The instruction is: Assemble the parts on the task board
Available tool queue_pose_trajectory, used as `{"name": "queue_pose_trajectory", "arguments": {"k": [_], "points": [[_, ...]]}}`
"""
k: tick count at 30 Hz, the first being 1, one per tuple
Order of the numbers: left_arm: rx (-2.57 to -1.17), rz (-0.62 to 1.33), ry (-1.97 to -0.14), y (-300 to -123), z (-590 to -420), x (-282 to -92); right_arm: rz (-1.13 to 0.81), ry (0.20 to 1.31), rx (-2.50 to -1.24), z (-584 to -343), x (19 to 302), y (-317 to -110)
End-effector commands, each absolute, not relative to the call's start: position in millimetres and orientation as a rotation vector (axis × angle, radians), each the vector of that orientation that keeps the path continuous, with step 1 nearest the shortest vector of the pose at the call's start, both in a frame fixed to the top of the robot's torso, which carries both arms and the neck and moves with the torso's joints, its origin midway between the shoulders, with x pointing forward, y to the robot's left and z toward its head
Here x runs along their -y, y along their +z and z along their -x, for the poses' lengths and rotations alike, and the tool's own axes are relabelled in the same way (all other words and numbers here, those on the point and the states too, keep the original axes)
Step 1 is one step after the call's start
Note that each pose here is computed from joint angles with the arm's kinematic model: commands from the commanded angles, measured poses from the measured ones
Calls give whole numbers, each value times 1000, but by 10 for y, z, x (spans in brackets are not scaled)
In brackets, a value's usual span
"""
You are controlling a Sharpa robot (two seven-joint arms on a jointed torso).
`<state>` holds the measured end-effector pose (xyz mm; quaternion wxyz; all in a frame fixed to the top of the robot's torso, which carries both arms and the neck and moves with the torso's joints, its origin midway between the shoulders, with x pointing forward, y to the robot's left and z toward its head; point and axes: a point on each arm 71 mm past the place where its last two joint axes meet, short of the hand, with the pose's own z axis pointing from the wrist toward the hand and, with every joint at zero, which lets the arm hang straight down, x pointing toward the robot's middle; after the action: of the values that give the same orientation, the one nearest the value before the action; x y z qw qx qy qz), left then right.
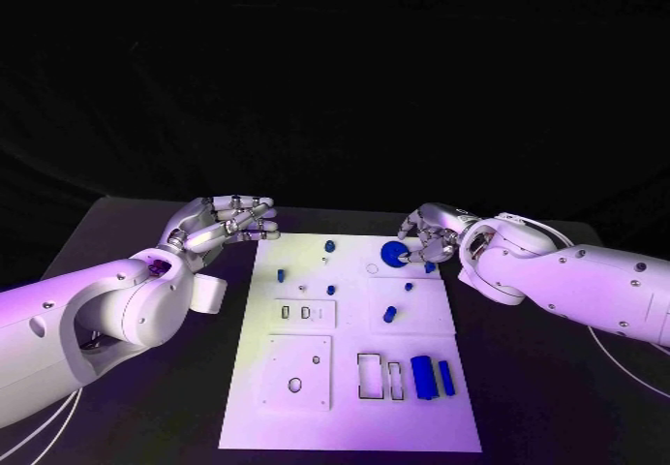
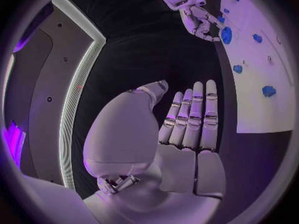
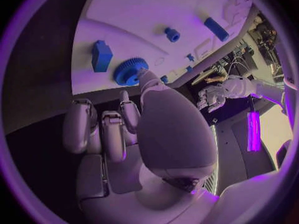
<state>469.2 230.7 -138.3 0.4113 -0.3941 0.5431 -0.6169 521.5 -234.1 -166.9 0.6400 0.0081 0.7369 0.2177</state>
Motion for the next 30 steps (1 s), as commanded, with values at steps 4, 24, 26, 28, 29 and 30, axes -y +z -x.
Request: {"name": "queue_pose_trajectory", "arguments": {"k": [4, 24, 26, 28, 29, 30], "points": [[-1369, 973, -1581, -1366, -4688, -2280, -33, 485, -1723, -5234, 2320, -1717], [-1373, 976, -1578, -1372, -4694, -2289, -43, 495, -1730, -5220, 2269, -1746], [-1374, 976, -1578, -1372, -4694, -2289, -43, 494, -1731, -5222, 2264, -1748], [-1374, 976, -1578, -1373, -4695, -2289, -41, 492, -1732, -5225, 2256, -1750], [-1375, 976, -1578, -1373, -4695, -2289, -38, 491, -1732, -5226, 2252, -1750], [-1375, 976, -1578, -1373, -4695, -2289, -36, 490, -1732, -5227, 2249, -1750]]}}
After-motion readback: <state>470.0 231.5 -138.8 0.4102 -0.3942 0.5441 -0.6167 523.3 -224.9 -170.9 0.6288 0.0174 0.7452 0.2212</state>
